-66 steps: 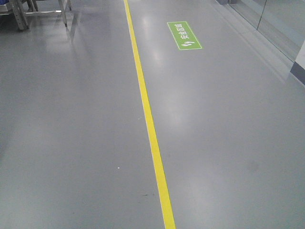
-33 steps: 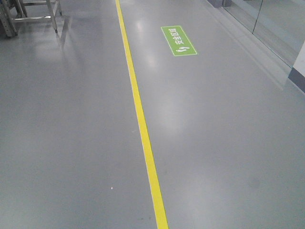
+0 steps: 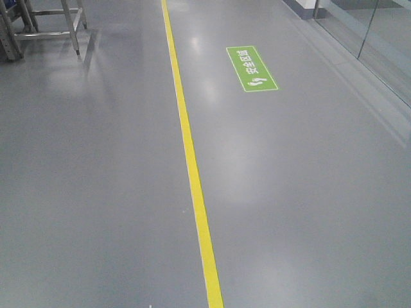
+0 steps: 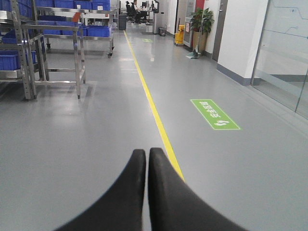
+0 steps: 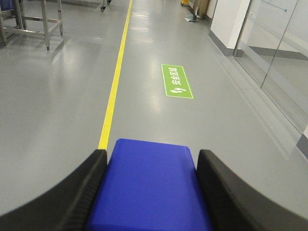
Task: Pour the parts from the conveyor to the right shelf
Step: 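Drive along the yellow floor line carrying the blue part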
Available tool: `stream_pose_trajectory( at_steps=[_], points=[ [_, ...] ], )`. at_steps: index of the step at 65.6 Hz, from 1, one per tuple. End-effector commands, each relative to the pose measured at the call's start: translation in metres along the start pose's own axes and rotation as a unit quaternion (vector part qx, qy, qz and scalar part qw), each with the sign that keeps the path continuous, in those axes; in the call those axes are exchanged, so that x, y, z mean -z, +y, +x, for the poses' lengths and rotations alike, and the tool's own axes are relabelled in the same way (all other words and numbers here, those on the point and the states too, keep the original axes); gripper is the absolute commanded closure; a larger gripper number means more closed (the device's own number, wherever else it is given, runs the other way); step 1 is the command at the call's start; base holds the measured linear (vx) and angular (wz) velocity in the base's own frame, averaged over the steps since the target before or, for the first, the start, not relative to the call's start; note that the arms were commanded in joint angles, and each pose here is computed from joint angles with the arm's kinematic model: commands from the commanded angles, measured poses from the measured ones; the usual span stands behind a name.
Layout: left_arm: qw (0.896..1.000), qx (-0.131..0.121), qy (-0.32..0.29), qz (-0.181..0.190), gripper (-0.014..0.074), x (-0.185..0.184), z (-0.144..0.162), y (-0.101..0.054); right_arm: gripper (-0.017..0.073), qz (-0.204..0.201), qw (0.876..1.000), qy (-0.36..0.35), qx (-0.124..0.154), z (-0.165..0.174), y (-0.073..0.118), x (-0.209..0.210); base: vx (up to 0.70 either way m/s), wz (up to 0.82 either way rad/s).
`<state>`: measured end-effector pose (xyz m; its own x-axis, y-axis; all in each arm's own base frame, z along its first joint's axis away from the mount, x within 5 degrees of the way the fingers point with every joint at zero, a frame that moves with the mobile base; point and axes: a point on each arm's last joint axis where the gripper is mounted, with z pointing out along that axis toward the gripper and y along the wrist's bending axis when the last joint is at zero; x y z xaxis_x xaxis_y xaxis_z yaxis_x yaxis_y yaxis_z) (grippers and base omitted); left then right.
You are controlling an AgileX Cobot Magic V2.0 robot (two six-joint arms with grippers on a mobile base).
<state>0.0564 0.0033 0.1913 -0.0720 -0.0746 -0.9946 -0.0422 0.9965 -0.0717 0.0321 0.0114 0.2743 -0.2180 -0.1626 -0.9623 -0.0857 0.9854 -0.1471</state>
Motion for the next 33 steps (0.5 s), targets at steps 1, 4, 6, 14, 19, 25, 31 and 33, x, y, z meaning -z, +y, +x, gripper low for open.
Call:
stream_pose_trajectory(
  at_steps=[1,4,6,14,19,25,31,33],
  points=[
    [0.999,0.002,-0.052,0.015,0.06,0.0026,-0.0138,-0.0028,0.0564,0.014,0.999,-0.042,-0.002,-0.0138,-0.0035,0.0022,0.52,0.05],
    [0.999,0.002,-0.052,0.015,0.06,0.0026,-0.0138,-0.0028,0.0564,0.014,0.999,-0.042,-0.002,-0.0138,-0.0035,0.0022,0.52,0.05],
    [0.999,0.002,-0.052,0.015,0.06,0.0026,-0.0138,-0.0028,0.0564,0.014,0.999,-0.042,-0.002,-0.0138,-0.0035,0.0022,0.53,0.05],
    [0.999,0.002,-0.052,0.015,0.06,0.0026,-0.0138,-0.0028,0.0564,0.014,0.999,-0.042,-0.002,-0.0138,-0.0035,0.0022,0.54,0.03],
    [0.999,0.002,-0.052,0.015,0.06,0.0026,-0.0138,-0.0028,0.0564,0.014,0.999,-0.042,-0.002,-0.0138,-0.0035,0.0022,0.56,0.01],
    [0.999,0.002,-0.052,0.015,0.06,0.0026,-0.0138,-0.0028,0.0564,0.014,0.999,-0.042,-0.002,-0.0138,-0.0035,0.0022,0.59,0.0],
    [0.999,0.002,-0.052,0.015,0.06,0.0026,-0.0138,-0.0028,0.0564,0.014,0.999,-0.042,-0.002,-0.0138,-0.0035,0.0022,0.62,0.0],
    [0.999,0.002,-0.052,0.015,0.06,0.0026,-0.0138,-0.0028,0.0564,0.014,0.999,-0.042,-0.002,-0.0138,-0.0035,0.0022,0.64,0.01]
  ],
)
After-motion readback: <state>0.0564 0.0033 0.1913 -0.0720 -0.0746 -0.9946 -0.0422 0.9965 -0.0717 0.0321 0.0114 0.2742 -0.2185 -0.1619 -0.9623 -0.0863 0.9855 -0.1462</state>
